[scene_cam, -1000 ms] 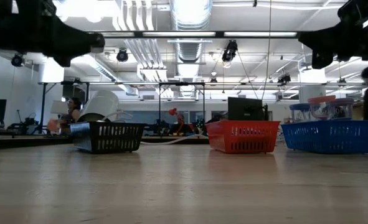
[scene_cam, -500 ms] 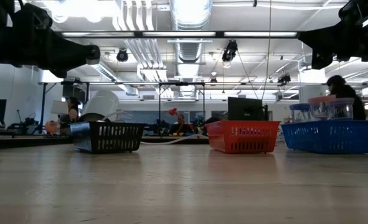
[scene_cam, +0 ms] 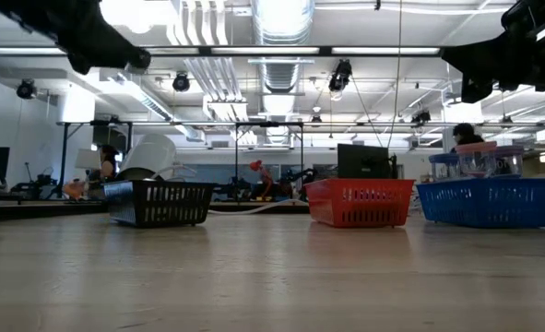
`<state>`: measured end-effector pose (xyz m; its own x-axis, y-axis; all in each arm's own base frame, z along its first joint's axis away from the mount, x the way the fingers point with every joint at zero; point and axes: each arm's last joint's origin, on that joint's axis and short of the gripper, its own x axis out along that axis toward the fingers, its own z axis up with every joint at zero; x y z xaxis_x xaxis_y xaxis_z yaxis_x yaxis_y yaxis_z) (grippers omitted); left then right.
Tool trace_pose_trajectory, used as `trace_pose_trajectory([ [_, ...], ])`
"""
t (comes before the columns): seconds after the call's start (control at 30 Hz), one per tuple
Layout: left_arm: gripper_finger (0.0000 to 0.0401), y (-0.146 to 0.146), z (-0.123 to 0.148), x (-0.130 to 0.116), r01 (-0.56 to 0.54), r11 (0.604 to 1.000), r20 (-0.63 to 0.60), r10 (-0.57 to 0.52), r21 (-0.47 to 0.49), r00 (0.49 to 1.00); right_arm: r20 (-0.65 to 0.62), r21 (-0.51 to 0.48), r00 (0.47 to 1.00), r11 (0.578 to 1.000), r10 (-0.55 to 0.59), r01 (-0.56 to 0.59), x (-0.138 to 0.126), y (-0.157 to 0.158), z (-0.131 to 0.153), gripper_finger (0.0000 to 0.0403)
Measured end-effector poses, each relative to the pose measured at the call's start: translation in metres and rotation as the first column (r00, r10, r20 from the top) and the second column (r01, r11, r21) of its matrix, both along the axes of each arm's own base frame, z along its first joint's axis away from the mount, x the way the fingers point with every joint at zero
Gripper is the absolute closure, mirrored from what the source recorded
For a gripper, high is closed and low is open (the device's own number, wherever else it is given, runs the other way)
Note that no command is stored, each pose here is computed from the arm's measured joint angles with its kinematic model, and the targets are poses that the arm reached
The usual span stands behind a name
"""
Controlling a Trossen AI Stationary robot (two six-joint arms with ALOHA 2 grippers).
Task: Pick & Place Office items
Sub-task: Put the black and white charger adaptor into the black bin
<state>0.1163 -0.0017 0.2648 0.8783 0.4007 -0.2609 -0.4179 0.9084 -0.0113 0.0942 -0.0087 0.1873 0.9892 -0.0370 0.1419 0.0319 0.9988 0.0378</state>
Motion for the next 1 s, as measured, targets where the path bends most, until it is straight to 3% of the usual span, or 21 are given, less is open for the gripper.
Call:
trace_pose_trajectory([
  [0.17, 0.0240, -0.004, 0.010, 0.025, -0.053, 0.997, -0.279, 0.035, -0.056, 0.960, 0.000, 0.003, 1.000, 1.000, 0.000, 0.000, 0.000, 0.000, 0.000, 0.0394],
  [0.3, 0.0240, -0.009, 0.004, 0.048, -0.021, 0.994, -0.412, -0.027, -0.110, 0.911, 0.001, 0.017, 1.000, 1.000, 0.003, -0.003, 0.000, 0.000, 0.000, 0.0394],
  [0.6, 0.0240, -0.016, -0.036, 0.079, -0.007, 0.986, -0.598, -0.095, -0.166, 0.796, 0.000, 0.018, 1.000, 1.000, 0.003, -0.003, 0.000, 0.000, 0.000, 0.0394],
  [1.0, 0.0240, -0.015, -0.071, 0.102, -0.044, 0.984, -0.688, -0.087, -0.170, 0.721, -0.001, 0.018, 1.000, 1.000, 0.003, -0.003, 0.000, 0.000, 0.000, 0.0394],
])
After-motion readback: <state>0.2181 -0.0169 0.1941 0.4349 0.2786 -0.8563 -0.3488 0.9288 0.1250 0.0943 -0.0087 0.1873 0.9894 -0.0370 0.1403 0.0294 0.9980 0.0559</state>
